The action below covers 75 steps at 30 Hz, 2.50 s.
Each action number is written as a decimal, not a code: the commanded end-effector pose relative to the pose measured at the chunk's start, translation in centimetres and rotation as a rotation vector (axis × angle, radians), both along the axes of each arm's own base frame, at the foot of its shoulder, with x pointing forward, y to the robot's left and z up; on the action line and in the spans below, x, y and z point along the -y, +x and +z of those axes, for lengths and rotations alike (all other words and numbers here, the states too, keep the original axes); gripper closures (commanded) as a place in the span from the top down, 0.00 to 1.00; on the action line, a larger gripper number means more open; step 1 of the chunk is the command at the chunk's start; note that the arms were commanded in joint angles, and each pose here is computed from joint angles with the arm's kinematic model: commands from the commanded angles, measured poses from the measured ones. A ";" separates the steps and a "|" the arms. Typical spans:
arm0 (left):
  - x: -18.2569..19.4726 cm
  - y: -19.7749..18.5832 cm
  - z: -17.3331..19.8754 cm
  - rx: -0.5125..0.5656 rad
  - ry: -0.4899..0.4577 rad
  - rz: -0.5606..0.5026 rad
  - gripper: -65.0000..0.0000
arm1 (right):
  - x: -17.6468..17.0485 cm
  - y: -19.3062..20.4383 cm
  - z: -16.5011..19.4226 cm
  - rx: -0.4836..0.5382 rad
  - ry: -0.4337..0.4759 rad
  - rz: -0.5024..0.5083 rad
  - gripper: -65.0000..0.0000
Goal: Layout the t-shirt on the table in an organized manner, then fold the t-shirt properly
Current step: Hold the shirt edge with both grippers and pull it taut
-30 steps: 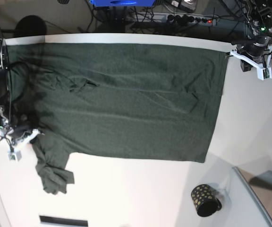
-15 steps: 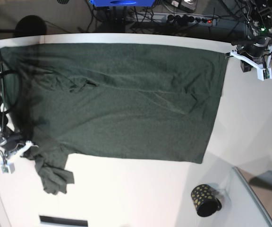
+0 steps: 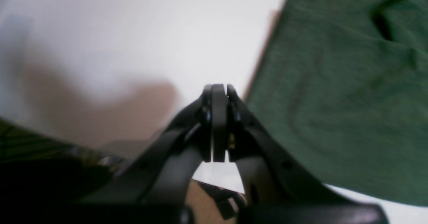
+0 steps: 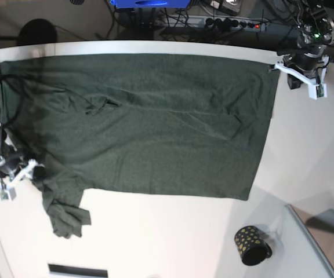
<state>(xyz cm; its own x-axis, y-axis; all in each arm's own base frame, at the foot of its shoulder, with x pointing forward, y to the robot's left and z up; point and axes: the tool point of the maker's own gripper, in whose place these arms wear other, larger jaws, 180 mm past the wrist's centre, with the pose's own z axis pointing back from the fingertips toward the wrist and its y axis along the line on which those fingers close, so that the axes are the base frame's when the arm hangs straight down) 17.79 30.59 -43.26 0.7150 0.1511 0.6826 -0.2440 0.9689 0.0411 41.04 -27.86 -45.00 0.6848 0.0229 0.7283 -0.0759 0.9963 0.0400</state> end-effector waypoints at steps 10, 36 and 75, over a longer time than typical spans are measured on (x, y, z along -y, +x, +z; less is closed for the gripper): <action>0.5 4.0 0.6 0.099 -0.036 0.031 0.00 | 3.5 -10.2 0.1 -0.096 0.019 -0.138 0.02; -1.1 -1.6 -4.0 -0.072 -0.058 0.072 0.00 | 1.2 -19.8 -4.1 -0.258 0.019 -0.098 0.02; -3.7 1.7 2.5 0.076 0.065 0.051 0.00 | -0.8 1.0 1.7 -0.042 0.173 -0.084 0.47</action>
